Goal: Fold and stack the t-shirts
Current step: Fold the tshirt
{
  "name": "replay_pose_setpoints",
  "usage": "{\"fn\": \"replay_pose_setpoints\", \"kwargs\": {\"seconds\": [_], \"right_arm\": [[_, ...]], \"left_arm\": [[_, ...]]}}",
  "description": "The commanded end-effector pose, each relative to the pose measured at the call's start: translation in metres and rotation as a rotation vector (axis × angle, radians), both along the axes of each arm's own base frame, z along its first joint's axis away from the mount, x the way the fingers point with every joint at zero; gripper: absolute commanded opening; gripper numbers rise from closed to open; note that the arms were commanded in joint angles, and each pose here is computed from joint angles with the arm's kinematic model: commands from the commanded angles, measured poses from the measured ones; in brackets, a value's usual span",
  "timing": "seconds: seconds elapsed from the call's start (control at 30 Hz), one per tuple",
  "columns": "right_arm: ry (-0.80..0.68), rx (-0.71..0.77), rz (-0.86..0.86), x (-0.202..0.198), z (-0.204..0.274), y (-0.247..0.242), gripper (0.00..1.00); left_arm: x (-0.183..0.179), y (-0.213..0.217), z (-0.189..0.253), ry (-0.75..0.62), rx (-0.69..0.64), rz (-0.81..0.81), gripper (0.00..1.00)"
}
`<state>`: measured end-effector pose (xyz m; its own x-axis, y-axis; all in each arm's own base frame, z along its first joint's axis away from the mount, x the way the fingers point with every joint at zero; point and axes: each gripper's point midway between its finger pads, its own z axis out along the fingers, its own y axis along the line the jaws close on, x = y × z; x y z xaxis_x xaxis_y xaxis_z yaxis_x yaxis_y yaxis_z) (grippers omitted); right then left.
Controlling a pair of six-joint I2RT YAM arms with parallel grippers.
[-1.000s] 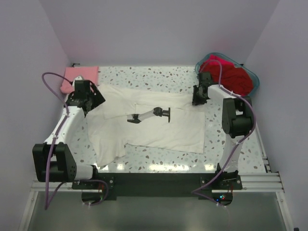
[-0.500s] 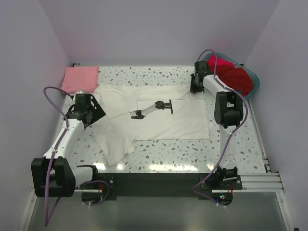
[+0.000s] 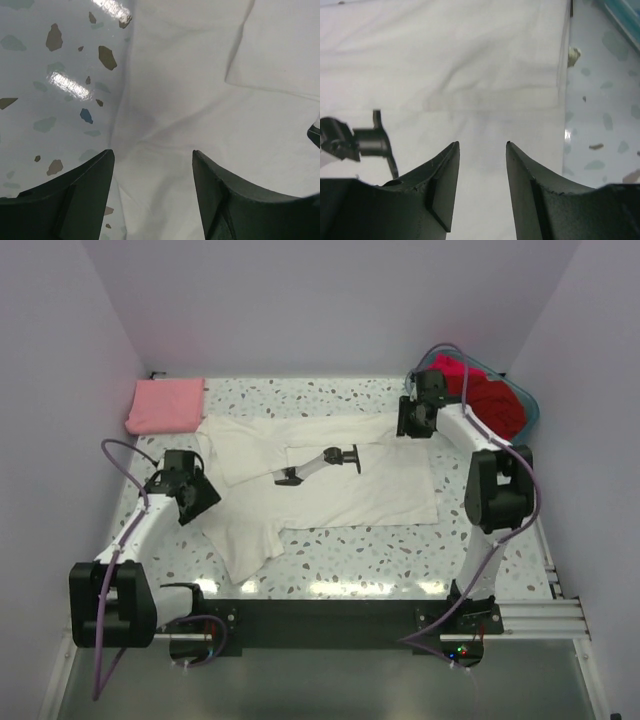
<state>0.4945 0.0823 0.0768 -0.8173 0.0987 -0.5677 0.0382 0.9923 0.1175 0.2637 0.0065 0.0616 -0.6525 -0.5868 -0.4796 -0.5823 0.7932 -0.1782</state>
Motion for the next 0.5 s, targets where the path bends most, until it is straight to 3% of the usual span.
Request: {"fn": "replay_pose_setpoints", "kwargs": {"seconds": [0.0,0.13,0.47], "right_arm": [[-0.063,0.052,0.017,-0.037,0.043,0.012,0.46],[0.020,0.037,0.007,-0.096,0.024,0.001,0.46],[0.093,0.051,-0.046,-0.180,0.008,-0.012,0.46]], "left_arm": [[-0.008,0.005,-0.011,0.017,0.006,0.047,0.67],[-0.015,0.009,-0.025,0.048,0.017,0.062,0.61],[-0.020,0.015,-0.049,0.087,0.037,0.065,0.56]]}}
